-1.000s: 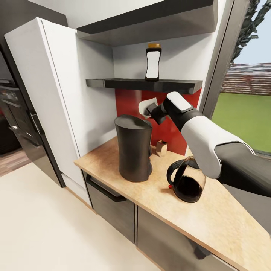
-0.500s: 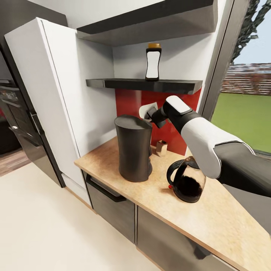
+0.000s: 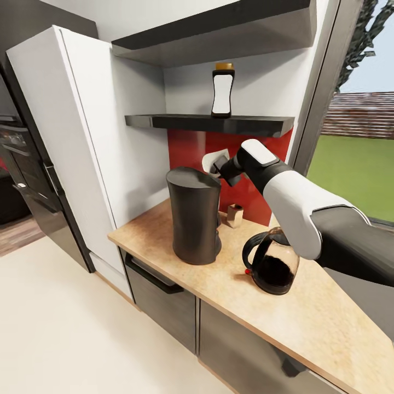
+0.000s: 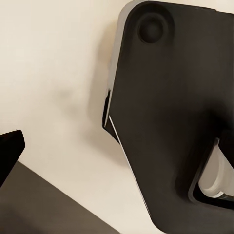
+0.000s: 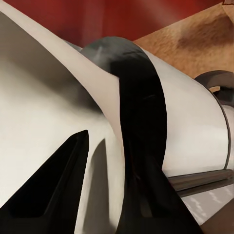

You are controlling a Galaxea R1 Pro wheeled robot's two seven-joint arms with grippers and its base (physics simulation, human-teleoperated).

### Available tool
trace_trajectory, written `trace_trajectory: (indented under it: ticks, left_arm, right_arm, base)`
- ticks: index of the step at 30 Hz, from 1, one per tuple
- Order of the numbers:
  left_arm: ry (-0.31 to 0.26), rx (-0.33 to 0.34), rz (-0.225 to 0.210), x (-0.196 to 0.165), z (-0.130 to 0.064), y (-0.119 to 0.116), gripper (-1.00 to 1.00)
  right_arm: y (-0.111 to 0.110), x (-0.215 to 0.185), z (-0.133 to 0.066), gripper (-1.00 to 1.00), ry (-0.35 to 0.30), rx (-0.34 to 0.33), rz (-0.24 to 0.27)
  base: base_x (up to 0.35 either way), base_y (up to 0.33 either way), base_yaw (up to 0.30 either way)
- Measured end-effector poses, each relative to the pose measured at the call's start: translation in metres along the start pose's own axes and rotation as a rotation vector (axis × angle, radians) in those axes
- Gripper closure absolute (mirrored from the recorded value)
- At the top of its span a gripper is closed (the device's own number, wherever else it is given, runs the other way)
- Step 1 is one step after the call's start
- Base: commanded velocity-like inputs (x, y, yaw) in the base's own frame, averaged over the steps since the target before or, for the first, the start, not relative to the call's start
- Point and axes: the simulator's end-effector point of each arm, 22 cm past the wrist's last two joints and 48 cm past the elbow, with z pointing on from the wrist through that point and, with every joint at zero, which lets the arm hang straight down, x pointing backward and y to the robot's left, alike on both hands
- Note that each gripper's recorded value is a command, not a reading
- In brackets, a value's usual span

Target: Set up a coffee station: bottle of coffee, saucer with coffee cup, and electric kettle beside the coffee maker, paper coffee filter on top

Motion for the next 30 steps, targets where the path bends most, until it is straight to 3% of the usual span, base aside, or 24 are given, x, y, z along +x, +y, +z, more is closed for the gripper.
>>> trace_trajectory:
  ticks: [23,30]
  left_arm:
    - [-0.002,0.002,0.000,-0.001,0.000,-0.001,-1.00]
    - [-0.002,0.002,0.000,-0.001,0.000,-0.002,-1.00]
  right_arm:
    - [0.000,0.001,0.001,1.00,0.004,0.001,-0.001]
    - [-0.011,0.006,0.005,1.00,0.019,0.024,0.011]
  base:
    - [0.031,0.000,0.000]
    - [0.000,0.000,0.000]
